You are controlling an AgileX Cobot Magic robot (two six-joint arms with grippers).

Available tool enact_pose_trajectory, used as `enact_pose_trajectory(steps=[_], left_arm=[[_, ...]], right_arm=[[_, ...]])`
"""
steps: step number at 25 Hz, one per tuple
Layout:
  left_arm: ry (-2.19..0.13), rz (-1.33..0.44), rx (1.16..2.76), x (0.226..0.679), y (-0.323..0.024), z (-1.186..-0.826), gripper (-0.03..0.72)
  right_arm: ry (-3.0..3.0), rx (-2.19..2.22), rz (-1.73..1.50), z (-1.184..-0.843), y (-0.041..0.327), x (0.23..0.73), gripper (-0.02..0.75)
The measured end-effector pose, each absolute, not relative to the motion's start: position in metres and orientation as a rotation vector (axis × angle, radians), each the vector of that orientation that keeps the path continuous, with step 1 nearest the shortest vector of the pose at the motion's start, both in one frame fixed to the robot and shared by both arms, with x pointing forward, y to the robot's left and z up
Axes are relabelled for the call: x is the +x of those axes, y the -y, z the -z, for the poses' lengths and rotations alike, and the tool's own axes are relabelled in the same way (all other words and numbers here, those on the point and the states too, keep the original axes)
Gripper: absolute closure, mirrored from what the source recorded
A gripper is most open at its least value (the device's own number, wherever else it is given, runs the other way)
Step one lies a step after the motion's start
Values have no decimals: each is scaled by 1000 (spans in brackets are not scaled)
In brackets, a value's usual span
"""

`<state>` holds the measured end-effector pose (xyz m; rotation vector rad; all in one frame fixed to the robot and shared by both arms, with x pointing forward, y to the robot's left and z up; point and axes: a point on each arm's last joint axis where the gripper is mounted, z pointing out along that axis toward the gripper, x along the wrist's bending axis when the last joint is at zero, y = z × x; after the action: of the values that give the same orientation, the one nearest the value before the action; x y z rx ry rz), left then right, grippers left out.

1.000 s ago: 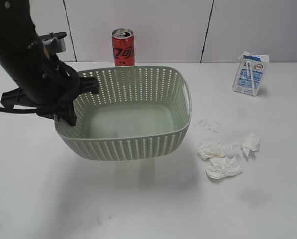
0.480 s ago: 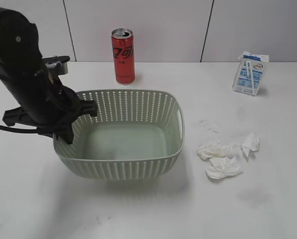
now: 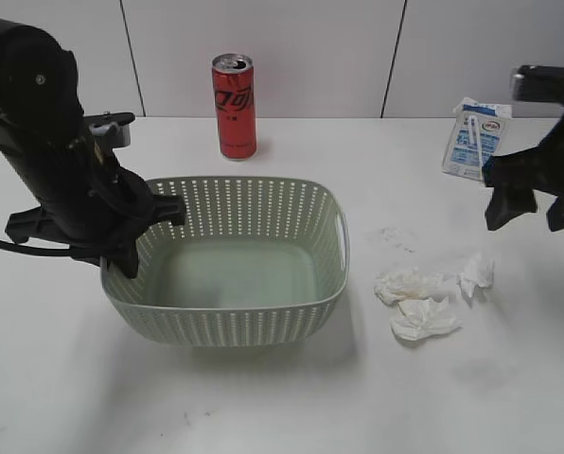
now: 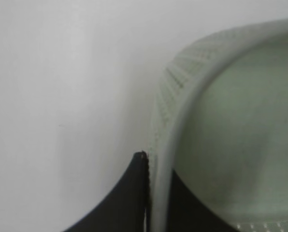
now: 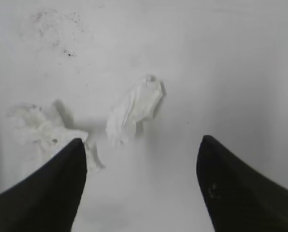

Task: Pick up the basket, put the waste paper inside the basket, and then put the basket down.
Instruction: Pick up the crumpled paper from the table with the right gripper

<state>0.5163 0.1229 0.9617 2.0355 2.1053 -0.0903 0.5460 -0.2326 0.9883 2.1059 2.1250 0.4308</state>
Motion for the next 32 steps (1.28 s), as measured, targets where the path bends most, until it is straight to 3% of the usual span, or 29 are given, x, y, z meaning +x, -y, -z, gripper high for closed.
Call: enact_pose_trajectory(steps=[8,15,18,21,23,27,32], left_arm=[[-2105,90,2035,516,-123,-962,704],[-2105,90,2035,516,-123,-962,705],[-2105,90,2035,516,-123,-962,705],[-2105,90,2035,516,-123,-962,705],[-2105,90,2035,516,-123,-962,705],[-2105,90,2035,516,-123,-962,705],[-2105,91,2034,516,-123,-962,705]], right_arm=[[-2193,2242,-194,-916,224,585,201],[-2211,2274,-121,-896,224,585,223],[-2206,2269,-135,-896,224,586,353],[-2205,2269,-137,-896,224,587,603],[-2204,2269,-139,-897,224,587,683],[-2220,2232,-262,-921,220,585,695],[-2439,1809,-811,-1011,175,564,695]])
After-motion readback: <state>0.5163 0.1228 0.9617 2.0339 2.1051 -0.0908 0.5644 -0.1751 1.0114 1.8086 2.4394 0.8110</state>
